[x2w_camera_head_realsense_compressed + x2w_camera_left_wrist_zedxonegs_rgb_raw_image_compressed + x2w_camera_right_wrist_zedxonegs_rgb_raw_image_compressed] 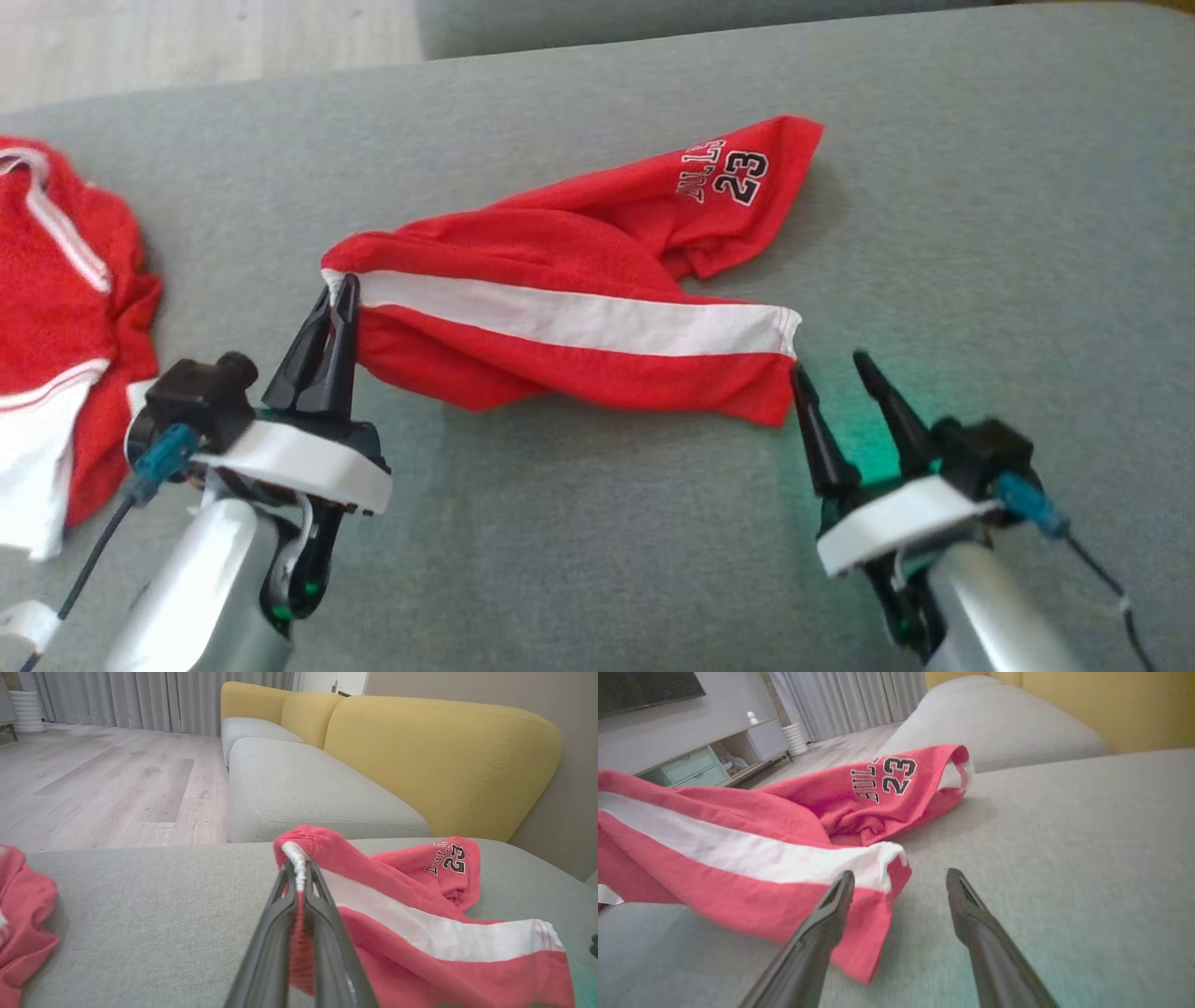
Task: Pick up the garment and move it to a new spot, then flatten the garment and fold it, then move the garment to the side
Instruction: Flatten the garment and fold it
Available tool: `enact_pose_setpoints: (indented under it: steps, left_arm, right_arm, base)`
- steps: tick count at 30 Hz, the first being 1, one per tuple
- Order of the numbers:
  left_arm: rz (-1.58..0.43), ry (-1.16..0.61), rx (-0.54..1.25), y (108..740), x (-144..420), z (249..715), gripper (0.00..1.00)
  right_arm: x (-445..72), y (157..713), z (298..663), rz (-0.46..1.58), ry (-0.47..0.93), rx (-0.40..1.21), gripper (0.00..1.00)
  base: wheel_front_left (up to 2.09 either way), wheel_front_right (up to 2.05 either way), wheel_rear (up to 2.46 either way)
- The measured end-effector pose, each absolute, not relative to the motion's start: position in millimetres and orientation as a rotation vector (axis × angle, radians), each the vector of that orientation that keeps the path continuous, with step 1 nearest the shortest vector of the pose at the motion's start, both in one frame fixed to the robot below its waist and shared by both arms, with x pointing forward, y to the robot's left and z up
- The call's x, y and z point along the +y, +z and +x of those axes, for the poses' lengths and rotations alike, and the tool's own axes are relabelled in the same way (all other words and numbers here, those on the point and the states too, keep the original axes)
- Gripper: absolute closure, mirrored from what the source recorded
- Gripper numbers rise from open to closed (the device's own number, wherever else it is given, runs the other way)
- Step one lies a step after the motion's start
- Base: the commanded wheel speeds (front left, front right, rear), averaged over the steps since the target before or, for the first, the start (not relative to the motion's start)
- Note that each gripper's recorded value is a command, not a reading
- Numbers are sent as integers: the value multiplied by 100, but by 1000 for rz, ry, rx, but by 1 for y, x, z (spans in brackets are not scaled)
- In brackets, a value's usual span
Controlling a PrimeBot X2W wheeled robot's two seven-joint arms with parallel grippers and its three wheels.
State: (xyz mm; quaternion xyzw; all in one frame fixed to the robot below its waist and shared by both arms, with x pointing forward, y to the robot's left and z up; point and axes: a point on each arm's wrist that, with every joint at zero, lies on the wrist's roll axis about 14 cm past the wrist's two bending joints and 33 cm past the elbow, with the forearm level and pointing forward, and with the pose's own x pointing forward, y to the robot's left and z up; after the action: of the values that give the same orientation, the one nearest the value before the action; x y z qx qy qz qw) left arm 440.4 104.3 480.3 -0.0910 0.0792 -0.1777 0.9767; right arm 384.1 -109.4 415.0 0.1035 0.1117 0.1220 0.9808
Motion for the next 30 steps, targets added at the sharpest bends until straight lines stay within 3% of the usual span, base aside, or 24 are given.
enact_pose_setpoints:
  steps: [6, 16, 17, 18, 21, 24, 25, 30]
  left_arm:
    - [-187, -312, 166, 475, 120, 438, 100]
    - [-192, -311, 144, 479, 120, 440, 100]
    - [-191, -314, 146, 479, 120, 439, 100]
    - [-190, -316, 150, 478, 119, 438, 100]
    - [-186, -311, 159, 475, 121, 436, 100]
    - [-186, -309, 160, 474, 122, 436, 100]
    - [-186, -310, 161, 474, 122, 436, 100]
    - [-184, -315, 160, 475, 120, 436, 100]
  right_arm:
    - [-93, 419, 413, 203, 329, 223, 0]
    - [-69, 404, 415, 243, 404, 285, 2]
    - [-68, 402, 415, 242, 407, 290, 17]
    - [-67, 400, 415, 239, 409, 296, 50]
    - [-66, 396, 415, 228, 414, 308, 68]
    - [-66, 396, 416, 219, 415, 309, 95]
    - [-67, 397, 417, 218, 412, 305, 100]
    - [-71, 401, 419, 211, 401, 292, 100]
  base:
    - [0, 0, 0]
    - [0, 0, 0]
    - [0, 0, 0]
    - [0, 0, 0]
    - [0, 0, 0]
    - [0, 0, 0]
    - [0, 0, 0]
    - [0, 0, 0]
